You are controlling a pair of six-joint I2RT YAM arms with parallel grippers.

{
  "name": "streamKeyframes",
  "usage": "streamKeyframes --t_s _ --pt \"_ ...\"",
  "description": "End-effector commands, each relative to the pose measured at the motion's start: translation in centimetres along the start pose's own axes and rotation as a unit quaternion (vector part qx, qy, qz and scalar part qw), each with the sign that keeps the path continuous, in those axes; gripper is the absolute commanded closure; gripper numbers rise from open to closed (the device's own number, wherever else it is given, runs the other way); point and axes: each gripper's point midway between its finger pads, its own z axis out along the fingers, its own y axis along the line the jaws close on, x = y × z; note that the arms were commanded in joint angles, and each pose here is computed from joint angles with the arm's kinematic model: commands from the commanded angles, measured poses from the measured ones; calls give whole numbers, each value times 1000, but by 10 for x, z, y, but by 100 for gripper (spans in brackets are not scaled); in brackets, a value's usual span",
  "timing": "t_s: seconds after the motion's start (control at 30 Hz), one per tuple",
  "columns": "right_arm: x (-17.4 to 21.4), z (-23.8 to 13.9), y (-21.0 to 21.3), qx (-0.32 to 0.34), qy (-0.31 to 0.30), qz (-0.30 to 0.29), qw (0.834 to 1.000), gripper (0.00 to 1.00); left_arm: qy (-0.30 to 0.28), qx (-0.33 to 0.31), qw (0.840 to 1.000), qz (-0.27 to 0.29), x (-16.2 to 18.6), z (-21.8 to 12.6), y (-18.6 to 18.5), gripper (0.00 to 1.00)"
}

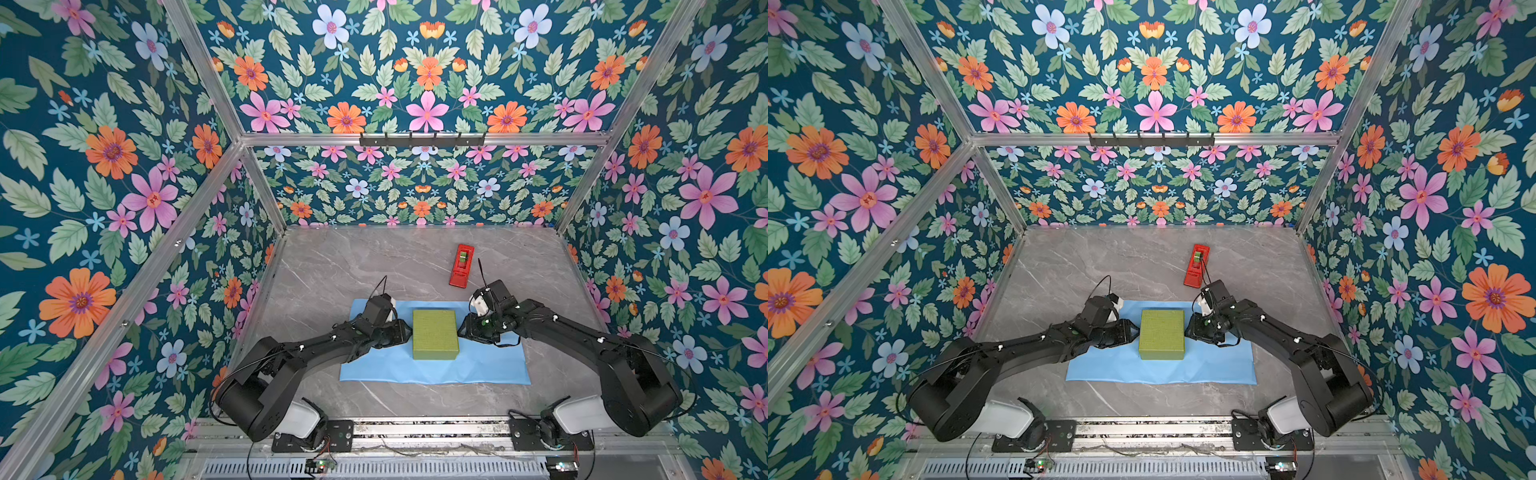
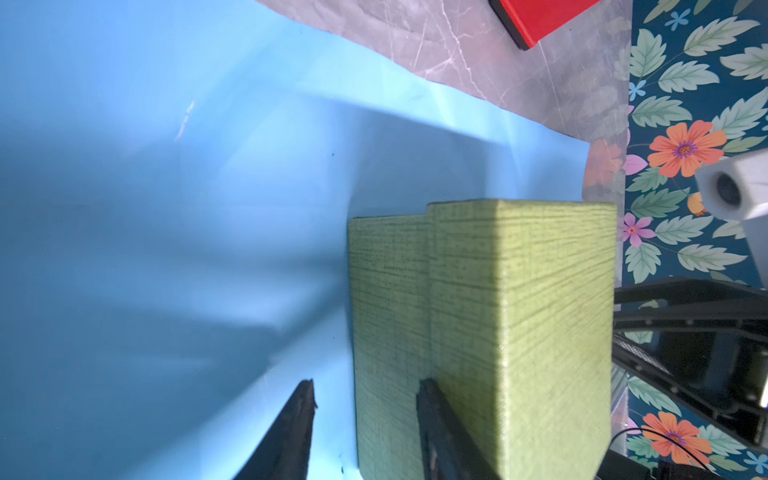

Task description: Wrap the gift box in paper

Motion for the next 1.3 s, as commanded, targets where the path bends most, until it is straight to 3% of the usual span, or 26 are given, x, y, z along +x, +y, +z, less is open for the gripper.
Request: streamKeyframes --t_s 0.0,0.27,0.6,0.93,1.27 --pt "-3 -5 -9 15 -6 2 1000 53 -14 -9 1000 5 -6 -3 0 50" --pt "1 -48 -69 140 -35 40 989 31 -80 -75 994 17 -28 -30 15 24" --pt "27 -77 -124 183 -75 164 966 1 -123 -73 988 59 -48 -55 -1 18" --pt "86 -69 -151 218 -40 281 934 1 -120 -48 989 69 -49 -52 -11 16" --pt "93 -48 -145 177 -13 293 939 7 -115 -50 989 73 -47 -48 -8 16"
